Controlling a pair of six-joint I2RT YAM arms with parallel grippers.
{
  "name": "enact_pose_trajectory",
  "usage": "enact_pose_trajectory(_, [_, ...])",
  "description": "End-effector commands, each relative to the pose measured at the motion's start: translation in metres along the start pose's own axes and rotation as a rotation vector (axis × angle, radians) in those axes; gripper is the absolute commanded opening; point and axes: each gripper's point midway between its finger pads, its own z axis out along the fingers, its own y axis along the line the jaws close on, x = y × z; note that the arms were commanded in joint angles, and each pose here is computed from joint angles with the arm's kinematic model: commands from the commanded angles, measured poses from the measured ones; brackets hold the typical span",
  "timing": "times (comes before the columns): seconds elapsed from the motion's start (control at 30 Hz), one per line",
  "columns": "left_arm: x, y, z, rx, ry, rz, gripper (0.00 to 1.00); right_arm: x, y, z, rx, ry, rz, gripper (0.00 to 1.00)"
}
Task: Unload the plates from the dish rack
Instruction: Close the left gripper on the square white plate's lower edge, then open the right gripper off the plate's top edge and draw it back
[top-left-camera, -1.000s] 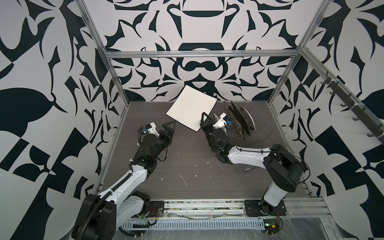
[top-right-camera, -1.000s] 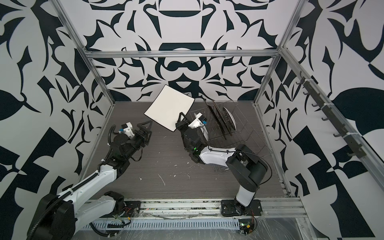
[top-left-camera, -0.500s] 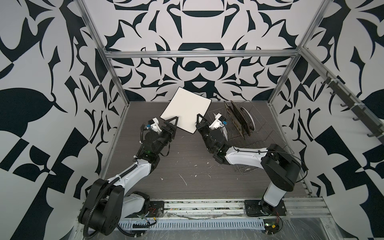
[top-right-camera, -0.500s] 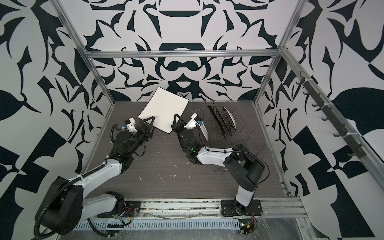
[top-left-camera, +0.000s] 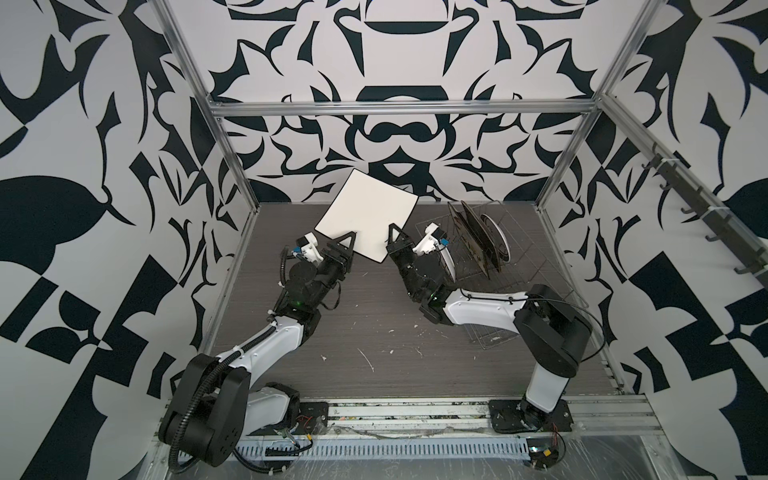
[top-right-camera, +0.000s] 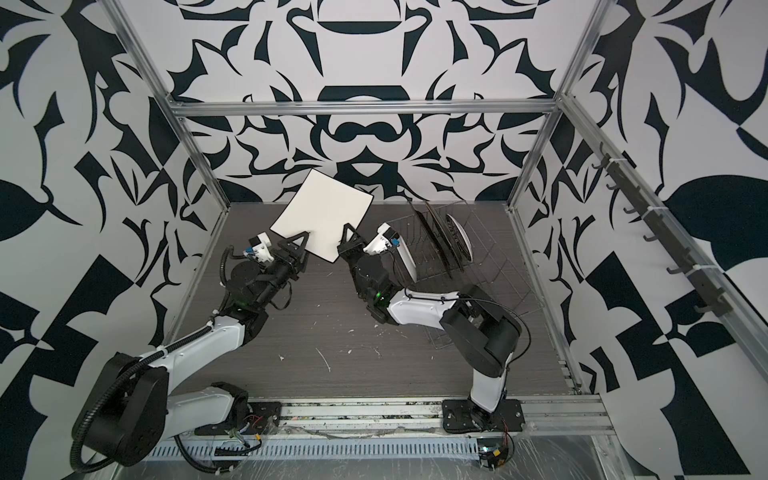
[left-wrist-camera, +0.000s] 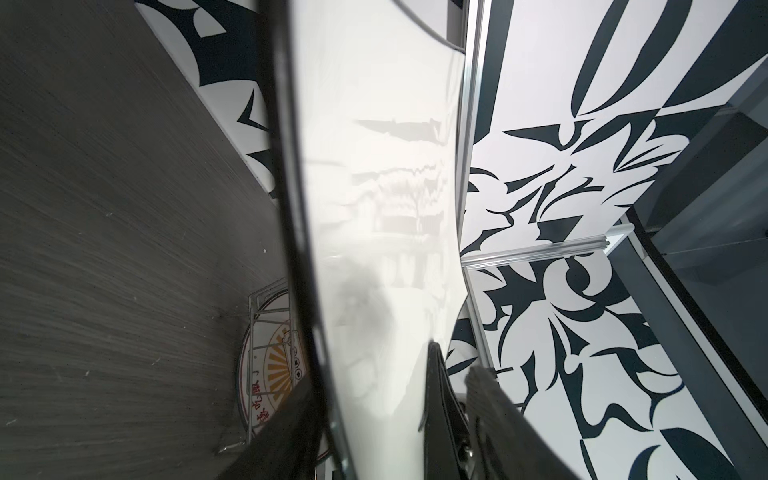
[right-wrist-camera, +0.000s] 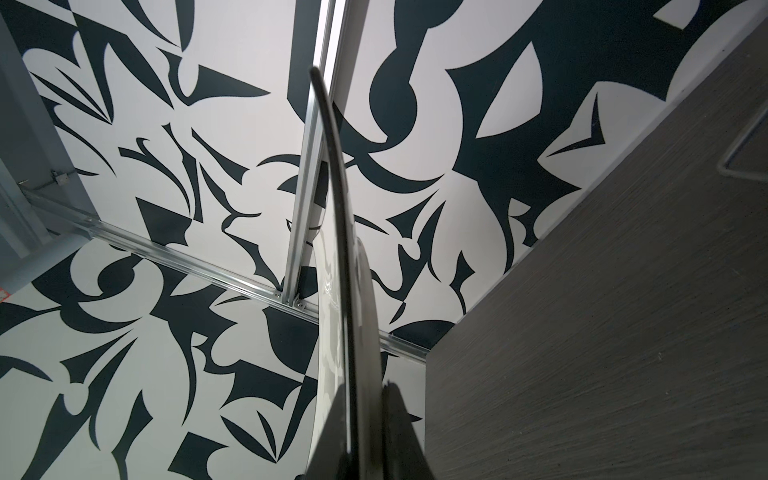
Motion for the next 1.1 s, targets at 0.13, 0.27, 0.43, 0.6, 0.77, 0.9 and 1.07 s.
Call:
enact_pose_trajectory(0.13, [-0.012,-0.03,0.001,0.082,-0.038,0.013,0.52,-0.043,0.122,-0.008,-0.342,-0.096,0.261,0.0])
enact_pose_trajectory(0.27, [-0.014,-0.028,0.001,0.085,-0.048,0.004,0.51,-0.041,0.122,-0.009,-0.341,-0.092,0.262,0.0])
enact_pose_trajectory(0.43, [-0.018,-0.028,0.0,0.088,-0.059,-0.003,0.5,-0.039,0.123,-0.009,-0.343,-0.088,0.264,0.0])
enact_pose_trajectory(0.6, [-0.022,-0.027,-0.002,0.088,-0.063,-0.005,0.37,-0.037,0.123,-0.008,-0.344,-0.085,0.265,0.0])
enact_pose_trajectory(0.77, [-0.024,-0.025,-0.003,0.087,-0.067,-0.009,0.33,-0.033,0.122,-0.008,-0.343,-0.075,0.274,0.0])
enact_pose_trajectory(0.9, [-0.025,-0.026,-0.005,0.094,-0.071,-0.008,0.28,-0.032,0.121,-0.008,-0.343,-0.07,0.275,0.0])
enact_pose_trajectory(1.07, [-0.026,-0.025,-0.006,0.096,-0.075,-0.012,0.21,-0.028,0.123,-0.007,-0.347,-0.052,0.259,0.0])
